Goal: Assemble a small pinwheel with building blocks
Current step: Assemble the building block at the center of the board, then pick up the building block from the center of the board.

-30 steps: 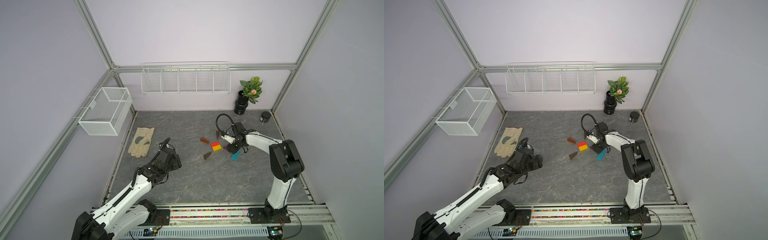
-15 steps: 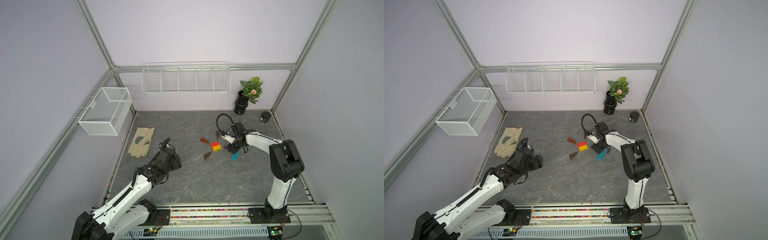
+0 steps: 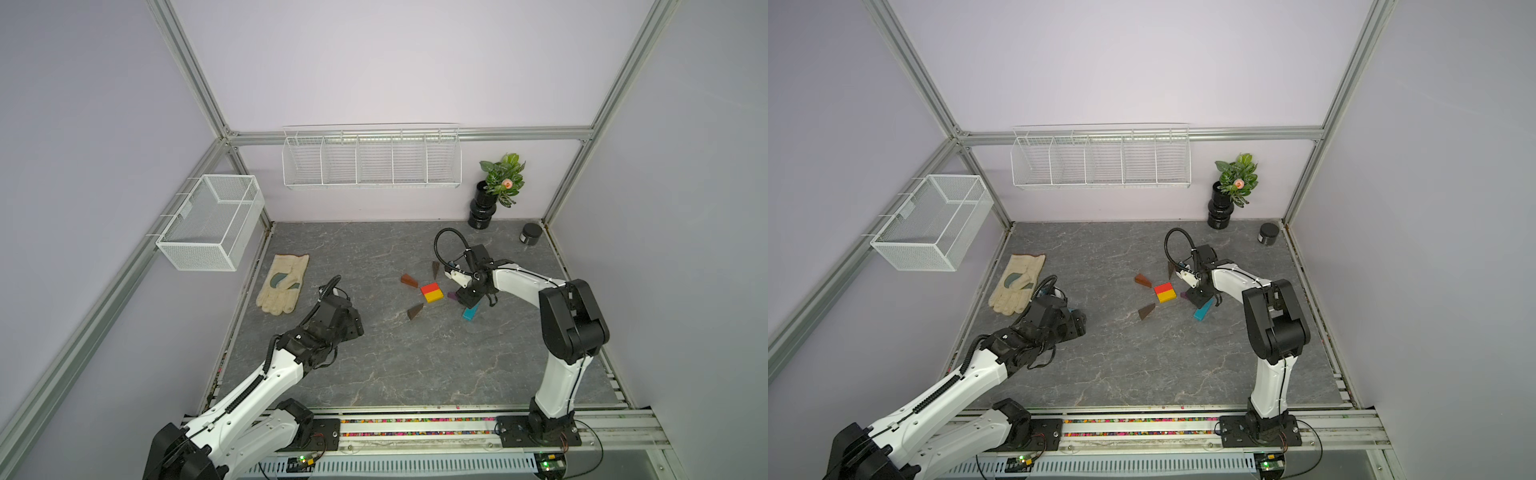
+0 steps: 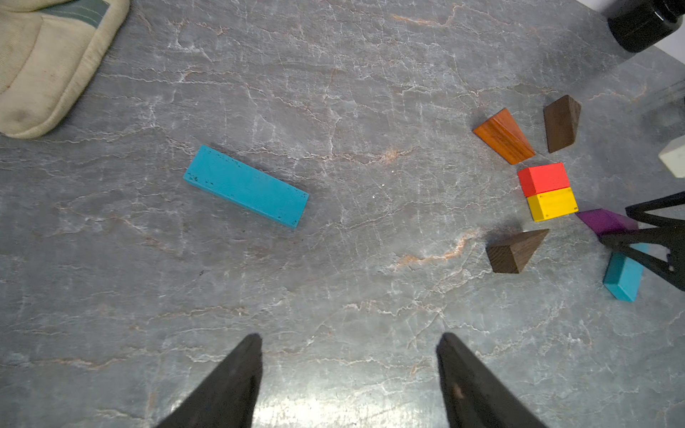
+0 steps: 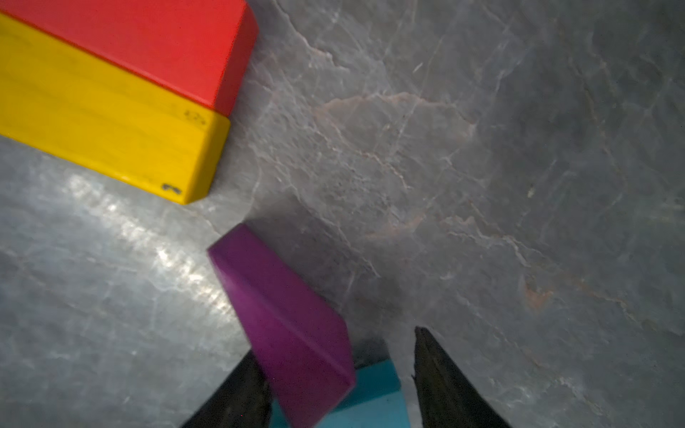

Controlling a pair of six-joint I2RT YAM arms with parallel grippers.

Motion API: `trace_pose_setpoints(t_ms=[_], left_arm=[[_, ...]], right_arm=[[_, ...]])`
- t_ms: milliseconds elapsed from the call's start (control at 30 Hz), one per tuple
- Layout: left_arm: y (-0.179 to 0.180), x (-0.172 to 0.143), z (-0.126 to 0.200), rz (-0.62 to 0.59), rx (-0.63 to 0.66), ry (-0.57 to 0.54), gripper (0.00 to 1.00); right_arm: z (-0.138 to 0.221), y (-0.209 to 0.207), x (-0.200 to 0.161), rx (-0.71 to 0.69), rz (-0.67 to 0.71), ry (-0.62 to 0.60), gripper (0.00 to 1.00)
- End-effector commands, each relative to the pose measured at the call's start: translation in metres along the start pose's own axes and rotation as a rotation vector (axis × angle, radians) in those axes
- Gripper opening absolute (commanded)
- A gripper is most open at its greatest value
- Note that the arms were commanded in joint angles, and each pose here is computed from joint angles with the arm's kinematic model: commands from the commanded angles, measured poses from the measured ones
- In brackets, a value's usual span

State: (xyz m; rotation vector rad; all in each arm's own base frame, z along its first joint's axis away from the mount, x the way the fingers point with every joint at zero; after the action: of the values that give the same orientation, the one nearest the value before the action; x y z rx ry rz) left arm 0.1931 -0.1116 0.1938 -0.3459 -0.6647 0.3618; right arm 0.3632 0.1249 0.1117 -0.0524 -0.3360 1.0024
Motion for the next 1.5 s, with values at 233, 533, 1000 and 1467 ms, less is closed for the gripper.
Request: trace_pose_setpoints(t_ms=[233,533,1000,1467], left_arm=[[0.001,0.000,-0.001,0.023,0.003,-0.002,0.77],[0.000,0.002,0.001,0.019,-0.006,-0.021,0.77],[0.004,-0.001,0.003,0.018,-0.025,-0.023,0.77],[0.010,-0.006,0.003,0.014,-0.024,-0.015,0.77]], right_arm=[[0.008,0.000,-0.005,-0.006,-0.025,-0.014,0.60],[0.055,0.014,-0.012,-0.015,-0.211,-0.111,0.68],[0.049,0.038,-0.037,-0.120,-0.922,-0.090,0.75],[0.004,0.041,-0.033,-0.161,-0.966,0.069,0.65]])
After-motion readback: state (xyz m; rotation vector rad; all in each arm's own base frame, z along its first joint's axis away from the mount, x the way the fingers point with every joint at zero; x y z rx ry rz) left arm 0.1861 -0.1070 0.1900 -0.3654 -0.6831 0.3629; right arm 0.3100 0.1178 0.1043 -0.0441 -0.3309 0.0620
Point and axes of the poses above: each gripper's point midway between its finger pads, its own z axis back along the fingers, its own y axis along the line the jaws close on, x = y × z, the point moved 9 cm from there along z, back along the fingers, and after that the axes turned 12 degrees about z, right-handed, at the moved point
